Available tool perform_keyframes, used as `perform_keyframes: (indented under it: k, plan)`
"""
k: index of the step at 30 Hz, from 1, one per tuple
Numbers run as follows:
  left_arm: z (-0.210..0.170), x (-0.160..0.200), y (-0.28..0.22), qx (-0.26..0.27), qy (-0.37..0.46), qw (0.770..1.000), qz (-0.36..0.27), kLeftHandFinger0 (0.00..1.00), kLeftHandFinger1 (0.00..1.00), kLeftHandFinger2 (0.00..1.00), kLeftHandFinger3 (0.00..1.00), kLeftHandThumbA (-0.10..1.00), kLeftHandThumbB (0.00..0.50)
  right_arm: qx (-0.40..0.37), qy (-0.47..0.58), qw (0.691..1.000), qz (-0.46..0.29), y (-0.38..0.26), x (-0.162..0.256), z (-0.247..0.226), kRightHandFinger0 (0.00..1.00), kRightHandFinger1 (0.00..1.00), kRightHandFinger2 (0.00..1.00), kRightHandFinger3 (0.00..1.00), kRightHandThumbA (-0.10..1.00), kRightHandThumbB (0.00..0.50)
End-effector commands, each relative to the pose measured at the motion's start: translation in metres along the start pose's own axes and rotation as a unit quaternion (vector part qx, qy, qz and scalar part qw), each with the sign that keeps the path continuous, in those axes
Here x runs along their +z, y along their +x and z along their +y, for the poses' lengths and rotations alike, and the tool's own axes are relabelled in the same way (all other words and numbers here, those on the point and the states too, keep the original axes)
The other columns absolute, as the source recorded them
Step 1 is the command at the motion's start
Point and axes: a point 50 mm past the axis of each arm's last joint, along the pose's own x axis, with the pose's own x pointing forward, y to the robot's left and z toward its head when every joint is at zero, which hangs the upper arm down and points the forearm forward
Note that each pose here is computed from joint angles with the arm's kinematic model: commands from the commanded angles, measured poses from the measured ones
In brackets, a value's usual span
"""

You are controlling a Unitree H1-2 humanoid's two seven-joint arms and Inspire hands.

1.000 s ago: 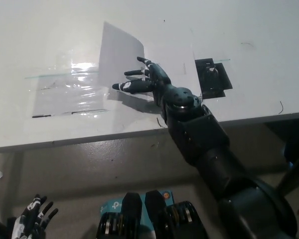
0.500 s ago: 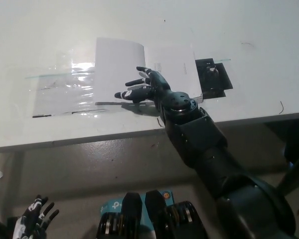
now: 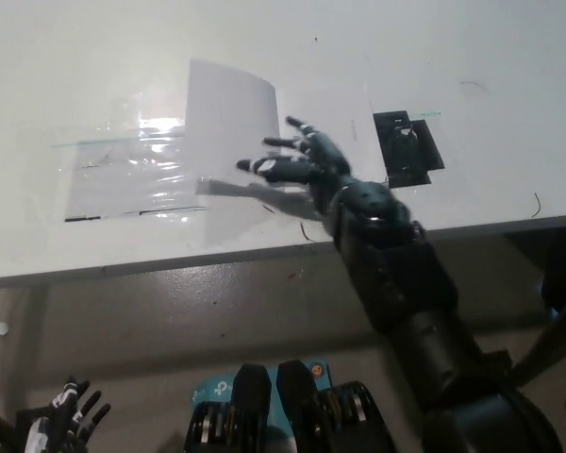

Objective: The robot uses its right hand to slide under the cover of the book kept in the middle of the desk and open it

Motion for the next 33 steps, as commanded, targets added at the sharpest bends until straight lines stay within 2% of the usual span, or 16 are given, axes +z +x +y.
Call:
perform_keyframes:
  k: [1, 2, 7, 12, 15, 16, 17, 19, 20, 21, 23, 28, 29, 31, 32, 33]
  plan:
    - [0.003, 0.0, -0.004, -0.015, -0.013, 1.0, -0.01, 0.77, 0.76, 0.79, 0.84, 0.9, 0.144, 0.051, 0.128, 0.987, -0.08, -0.022, 0.072, -0.008, 0.53, 0.66, 0.81, 1.0, 1.0, 0.161]
    - [0.002, 0.0, -0.005, -0.016, -0.016, 1.0, -0.008, 0.79, 0.78, 0.81, 0.85, 0.9, 0.134, 0.048, 0.142, 0.984, -0.093, -0.026, 0.079, -0.012, 0.52, 0.65, 0.79, 1.0, 1.0, 0.172]
    - [0.007, -0.002, -0.009, -0.008, -0.011, 1.0, -0.005, 0.77, 0.78, 0.81, 0.89, 0.93, 0.133, 0.057, 0.222, 0.959, -0.166, -0.067, 0.111, -0.048, 0.66, 0.68, 0.79, 1.0, 1.0, 0.177]
    - [0.01, -0.002, -0.011, -0.003, -0.019, 1.0, -0.007, 0.76, 0.78, 0.8, 0.89, 0.91, 0.124, 0.06, 0.255, 0.944, -0.202, -0.101, 0.113, -0.084, 0.6, 0.61, 0.73, 1.0, 1.0, 0.181]
    - [0.012, -0.003, -0.011, -0.001, -0.024, 1.0, -0.007, 0.77, 0.78, 0.82, 0.89, 0.92, 0.119, 0.061, 0.275, 0.935, -0.214, -0.123, 0.102, -0.104, 0.61, 0.62, 0.74, 1.0, 1.0, 0.184]
    - [0.014, -0.004, -0.012, -0.006, -0.024, 1.0, -0.007, 0.81, 0.82, 0.87, 0.92, 0.96, 0.106, 0.05, 0.283, 0.931, -0.223, -0.138, 0.089, -0.12, 0.61, 0.63, 0.74, 1.0, 1.0, 0.171]
    - [0.015, -0.004, -0.013, -0.004, -0.024, 1.0, -0.01, 0.81, 0.82, 0.86, 0.91, 0.97, 0.108, 0.036, 0.286, 0.93, -0.226, -0.148, 0.079, -0.132, 0.63, 0.64, 0.74, 1.0, 1.0, 0.168]
    - [0.017, -0.005, -0.014, 0.002, -0.03, 0.999, -0.01, 0.8, 0.79, 0.86, 0.92, 0.97, 0.108, 0.019, 0.288, 0.929, -0.232, -0.159, 0.066, -0.146, 0.71, 0.67, 0.76, 1.0, 1.0, 0.161]
    - [0.018, -0.004, -0.014, -0.001, -0.034, 0.999, -0.012, 0.82, 0.83, 0.89, 0.95, 0.98, 0.1, 0.001, 0.29, 0.927, -0.238, -0.167, 0.055, -0.158, 0.79, 0.71, 0.8, 1.0, 1.0, 0.133]
    - [0.018, -0.004, -0.014, -0.002, -0.035, 0.999, -0.013, 0.83, 0.83, 0.9, 0.95, 0.99, 0.099, -0.006, 0.292, 0.926, -0.239, -0.17, 0.051, -0.162, 0.8, 0.72, 0.81, 1.0, 1.0, 0.128]
    - [0.019, -0.004, -0.015, 0.0, -0.036, 0.999, -0.015, 0.83, 0.85, 0.9, 0.95, 1.0, 0.093, -0.03, 0.293, 0.924, -0.245, -0.179, 0.038, -0.176, 0.73, 0.65, 0.75, 1.0, 1.0, 0.149]
    - [0.028, -0.005, -0.02, 0.0, -0.038, 0.999, -0.017, 0.88, 0.88, 0.92, 0.97, 1.0, 0.087, -0.061, 0.303, 0.914, -0.261, -0.195, 0.01, -0.195, 0.72, 0.64, 0.72, 1.0, 1.0, 0.178]
    - [0.027, -0.006, -0.019, 0.011, -0.038, 0.999, -0.015, 0.8, 0.8, 0.85, 0.93, 0.98, 0.097, -0.091, 0.318, 0.902, -0.279, -0.207, -0.019, -0.213, 0.7, 0.62, 0.72, 1.0, 1.0, 0.242]
    - [0.029, -0.006, -0.019, 0.018, -0.038, 0.999, -0.016, 0.78, 0.77, 0.83, 0.91, 0.97, 0.102, -0.108, 0.316, 0.899, -0.282, -0.211, -0.03, -0.217, 0.7, 0.61, 0.71, 1.0, 1.0, 0.256]
    - [0.03, -0.005, -0.018, 0.016, -0.032, 0.999, -0.017, 0.73, 0.74, 0.81, 0.89, 0.96, 0.119, -0.144, 0.333, 0.891, -0.274, -0.218, -0.047, -0.226, 0.66, 0.57, 0.66, 1.0, 1.0, 0.297]
    - [0.03, -0.006, -0.018, 0.015, -0.033, 0.999, -0.015, 0.73, 0.75, 0.81, 0.89, 0.97, 0.122, -0.158, 0.332, 0.889, -0.273, -0.223, -0.057, -0.23, 0.66, 0.59, 0.68, 1.0, 1.0, 0.276]
